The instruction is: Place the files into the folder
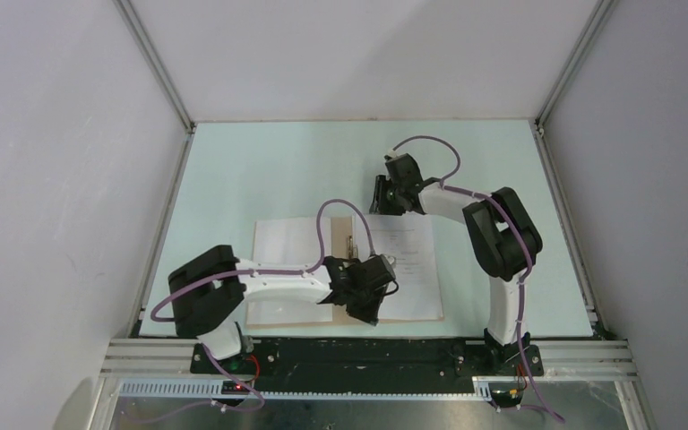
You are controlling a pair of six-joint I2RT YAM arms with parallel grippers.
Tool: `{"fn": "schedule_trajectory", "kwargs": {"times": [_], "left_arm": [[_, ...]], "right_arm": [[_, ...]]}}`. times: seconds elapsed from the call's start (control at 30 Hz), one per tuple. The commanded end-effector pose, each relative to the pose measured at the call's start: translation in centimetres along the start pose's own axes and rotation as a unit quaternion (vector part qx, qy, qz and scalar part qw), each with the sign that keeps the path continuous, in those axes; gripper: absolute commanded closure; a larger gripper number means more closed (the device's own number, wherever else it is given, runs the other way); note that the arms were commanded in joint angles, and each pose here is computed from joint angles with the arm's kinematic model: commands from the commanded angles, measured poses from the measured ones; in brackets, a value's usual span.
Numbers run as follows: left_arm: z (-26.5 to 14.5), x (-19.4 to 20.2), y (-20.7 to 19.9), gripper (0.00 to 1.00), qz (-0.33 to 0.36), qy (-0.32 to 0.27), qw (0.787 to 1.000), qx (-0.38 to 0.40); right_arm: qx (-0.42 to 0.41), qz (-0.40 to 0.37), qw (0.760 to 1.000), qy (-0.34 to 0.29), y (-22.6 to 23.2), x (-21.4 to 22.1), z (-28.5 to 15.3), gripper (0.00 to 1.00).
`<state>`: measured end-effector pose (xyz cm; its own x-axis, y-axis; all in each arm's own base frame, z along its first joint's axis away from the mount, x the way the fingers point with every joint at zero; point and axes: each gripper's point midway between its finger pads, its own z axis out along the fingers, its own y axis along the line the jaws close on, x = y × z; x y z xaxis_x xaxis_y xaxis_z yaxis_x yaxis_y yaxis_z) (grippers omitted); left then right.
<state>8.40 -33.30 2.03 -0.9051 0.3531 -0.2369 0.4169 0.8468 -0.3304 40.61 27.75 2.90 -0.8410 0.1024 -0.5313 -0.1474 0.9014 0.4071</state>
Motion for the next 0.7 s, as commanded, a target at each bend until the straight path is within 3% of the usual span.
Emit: {"fn": "schedule_trajectory", "kwargs": {"times": [0.0, 0.17, 0.33, 0.57, 0.67], "left_arm": [[-3.5, -2.1, -1.8, 0.91, 0.018, -0.040, 0.998, 0.048], [-6.9, -3.3, -2.2, 0.82, 0.027, -0.064, 0.994, 0.079], [-9.8, -5.7, -0.5, 0.81, -0.004, -0.106, 0.991, 0.082], [-11.6, -11.6, 8.3, 0.85, -0.148, -0.194, 0.970, -0.005], [-10.8, -13.5, 10.9, 0.91, -0.178, -0.202, 0.962, -0.036]], "right_arm": [[-0.026, -0.006, 0.999, -0.020, 1.7, -3.6, -2.2, 0.58], [-0.047, -0.001, 0.998, -0.029, 3.2, -5.6, -3.8, 0.49], [-0.037, 0.002, 0.999, -0.015, 3.3, -5.1, -4.8, 0.48], [0.042, 0.017, 0.999, -0.029, -0.7, -4.1, -7.3, 0.45], [0.083, 0.020, 0.995, -0.051, -2.7, -4.4, -8.9, 0.42]]}}
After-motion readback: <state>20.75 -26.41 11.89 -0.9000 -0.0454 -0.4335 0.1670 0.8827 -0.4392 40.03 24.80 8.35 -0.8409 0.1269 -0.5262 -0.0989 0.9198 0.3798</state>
